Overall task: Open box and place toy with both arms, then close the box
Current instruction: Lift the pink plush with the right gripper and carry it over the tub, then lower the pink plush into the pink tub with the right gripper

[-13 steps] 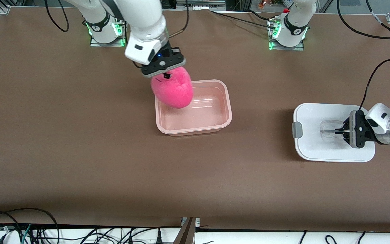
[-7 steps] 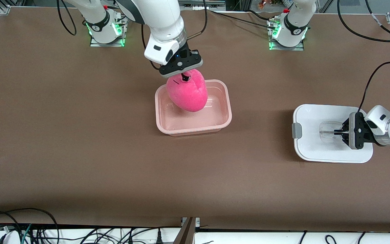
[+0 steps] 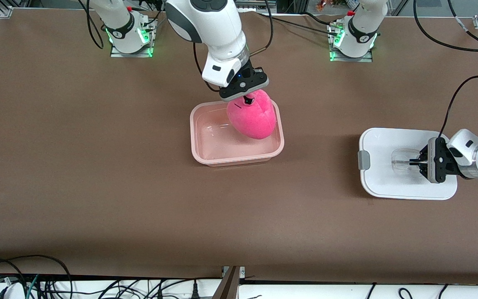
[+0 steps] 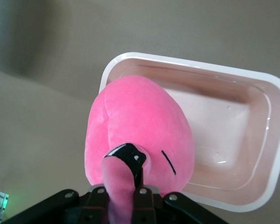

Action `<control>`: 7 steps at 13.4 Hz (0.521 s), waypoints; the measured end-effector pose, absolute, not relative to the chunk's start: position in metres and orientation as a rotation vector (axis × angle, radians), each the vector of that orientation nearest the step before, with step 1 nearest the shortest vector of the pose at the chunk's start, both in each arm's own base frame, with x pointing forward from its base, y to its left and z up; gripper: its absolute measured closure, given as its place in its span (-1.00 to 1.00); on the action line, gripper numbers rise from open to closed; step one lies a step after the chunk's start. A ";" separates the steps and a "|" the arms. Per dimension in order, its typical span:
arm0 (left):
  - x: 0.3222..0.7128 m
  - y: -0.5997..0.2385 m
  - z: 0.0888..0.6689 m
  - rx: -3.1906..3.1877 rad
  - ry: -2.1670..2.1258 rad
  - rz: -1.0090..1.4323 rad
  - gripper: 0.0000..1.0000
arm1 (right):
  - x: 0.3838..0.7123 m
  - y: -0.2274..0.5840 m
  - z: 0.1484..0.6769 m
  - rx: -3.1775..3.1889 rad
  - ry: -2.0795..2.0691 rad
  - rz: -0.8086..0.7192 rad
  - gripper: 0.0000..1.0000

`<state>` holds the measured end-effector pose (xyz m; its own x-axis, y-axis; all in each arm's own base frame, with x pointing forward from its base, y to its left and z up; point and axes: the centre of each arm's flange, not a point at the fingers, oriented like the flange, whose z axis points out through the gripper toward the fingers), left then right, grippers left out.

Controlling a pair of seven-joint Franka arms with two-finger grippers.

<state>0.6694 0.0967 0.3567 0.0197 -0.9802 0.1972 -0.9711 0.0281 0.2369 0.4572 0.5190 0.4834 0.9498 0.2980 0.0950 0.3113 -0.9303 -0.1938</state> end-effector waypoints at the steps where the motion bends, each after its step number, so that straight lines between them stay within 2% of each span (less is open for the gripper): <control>1: 0.669 0.097 0.357 1.996 -2.005 -0.042 0.86 | 0.456 0.521 0.480 -2.897 -0.459 -0.087 0.74; 4: 0.669 0.097 0.357 1.996 -2.006 -0.041 0.86 | 0.464 0.515 0.473 -2.913 -0.448 -0.075 0.74; 7: 0.670 0.096 0.357 1.994 -2.007 -0.041 0.86 | 0.490 0.483 0.471 -2.957 -0.486 -0.025 0.74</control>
